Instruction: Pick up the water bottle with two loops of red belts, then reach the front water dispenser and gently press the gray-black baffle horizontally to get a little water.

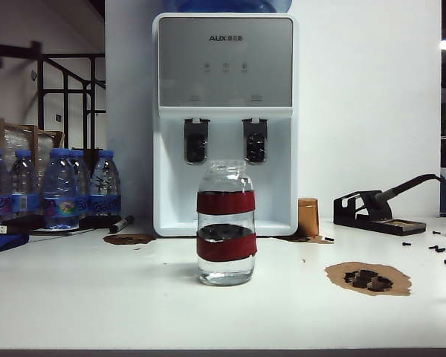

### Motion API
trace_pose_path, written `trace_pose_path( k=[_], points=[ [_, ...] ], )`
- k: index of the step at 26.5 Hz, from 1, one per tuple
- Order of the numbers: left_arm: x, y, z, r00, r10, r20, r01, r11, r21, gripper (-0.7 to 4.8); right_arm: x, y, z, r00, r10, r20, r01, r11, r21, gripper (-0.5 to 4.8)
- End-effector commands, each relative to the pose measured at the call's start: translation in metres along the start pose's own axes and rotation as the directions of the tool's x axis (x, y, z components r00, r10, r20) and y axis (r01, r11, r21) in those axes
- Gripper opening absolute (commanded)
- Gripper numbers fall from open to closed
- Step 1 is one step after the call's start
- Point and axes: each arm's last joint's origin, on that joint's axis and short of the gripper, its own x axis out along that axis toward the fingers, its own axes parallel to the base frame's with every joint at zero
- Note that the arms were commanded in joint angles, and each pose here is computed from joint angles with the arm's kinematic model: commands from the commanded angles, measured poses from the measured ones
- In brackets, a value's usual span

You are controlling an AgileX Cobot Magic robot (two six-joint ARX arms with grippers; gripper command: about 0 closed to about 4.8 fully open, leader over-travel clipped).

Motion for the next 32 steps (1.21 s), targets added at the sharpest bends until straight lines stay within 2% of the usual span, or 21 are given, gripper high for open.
trace_pose_path(
  k=[1, 3, 5, 6, 10, 12, 14, 17, 20, 22, 24, 30, 32],
  points=[
    [-0.014, 0.010, 0.008, 0.988, 0.097, -0.123, -0.091, 0.994, 0.055, -0.04, -0.004, -0.003, 0.005, 0.991, -0.111, 0.077, 0.111, 0.994, 0.003, -0.05],
    [-0.028, 0.018, 0.019, 0.982, 0.093, -0.164, -0.092, 0.996, 0.011, -0.04, -0.007, -0.003, 0.004, 0.974, -0.131, 0.184, 0.131, 0.991, 0.008, -0.05],
    [-0.045, 0.023, 0.024, 0.974, -0.007, -0.227, -0.002, 0.999, -0.040, -0.04, -0.008, -0.002, -0.005, 0.955, -0.143, 0.262, 0.143, 0.990, 0.018, -0.05],
    [-0.057, 0.026, 0.024, 0.956, -0.100, -0.276, 0.085, 0.994, -0.065, -0.04, -0.007, 0.000, -0.015, 0.949, -0.145, 0.280, 0.146, 0.989, 0.019, -0.05],
    [-0.073, 0.031, 0.024, 0.952, -0.130, -0.277, 0.114, 0.991, -0.073, -0.04, -0.002, 0.004, -0.041, 0.952, -0.144, 0.272, 0.144, 0.989, 0.021, -0.05],
    [-0.081, 0.035, 0.022, 0.957, -0.127, -0.261, 0.117, 0.992, -0.053, -0.04, 0.007, 0.005, -0.053, 0.958, -0.141, 0.249, 0.134, 0.990, 0.043, -0.05],
    [-0.088, 0.037, 0.018, 0.961, -0.115, -0.250, 0.121, 0.993, 0.008, -0.04, 0.016, 0.005, -0.061, 0.967, -0.132, 0.216, 0.114, 0.989, 0.097, -0.05],
    [-0.098, 0.042, 0.013, 0.971, -0.076, -0.226, 0.094, 0.993, 0.069, -0.04, 0.034, 0.007, -0.071, 0.957, -0.097, 0.273, 0.045, 0.981, 0.190, -0.05],
    [-0.109, 0.046, 0.011, 0.976, -0.092, -0.200, 0.107, 0.992, 0.065, -0.04, 0.053, 0.007, -0.084, 0.926, -0.111, 0.361, 0.031, 0.975, 0.221, -0.05],
    [-0.118, 0.048, 0.007, 0.972, -0.114, -0.205, 0.126, 0.991, 0.047, -0.04, 0.067, 0.007, -0.099, 0.904, -0.160, 0.397, 0.070, 0.970, 0.231, -0.05],
    [-0.120, 0.048, 0.003, 0.970, -0.132, -0.203, 0.143, 0.989, 0.040, -0.04, 0.077, 0.007, -0.115, 0.908, -0.205, 0.366, 0.119, 0.963, 0.242, -0.05],
    [-0.120, 0.045, -0.009, 0.963, -0.149, -0.223, 0.162, 0.986, 0.040, -0.05, 0.092, 0.010, -0.143, 0.942, -0.199, 0.271, 0.137, 0.963, 0.231, -0.05],
    [-0.120, 0.044, -0.016, 0.956, -0.167, -0.241, 0.181, 0.983, 0.040, -0.05, 0.092, 0.009, -0.145, 0.939, -0.249, 0.239, 0.193, 0.952, 0.237, -0.05]
  ],
)
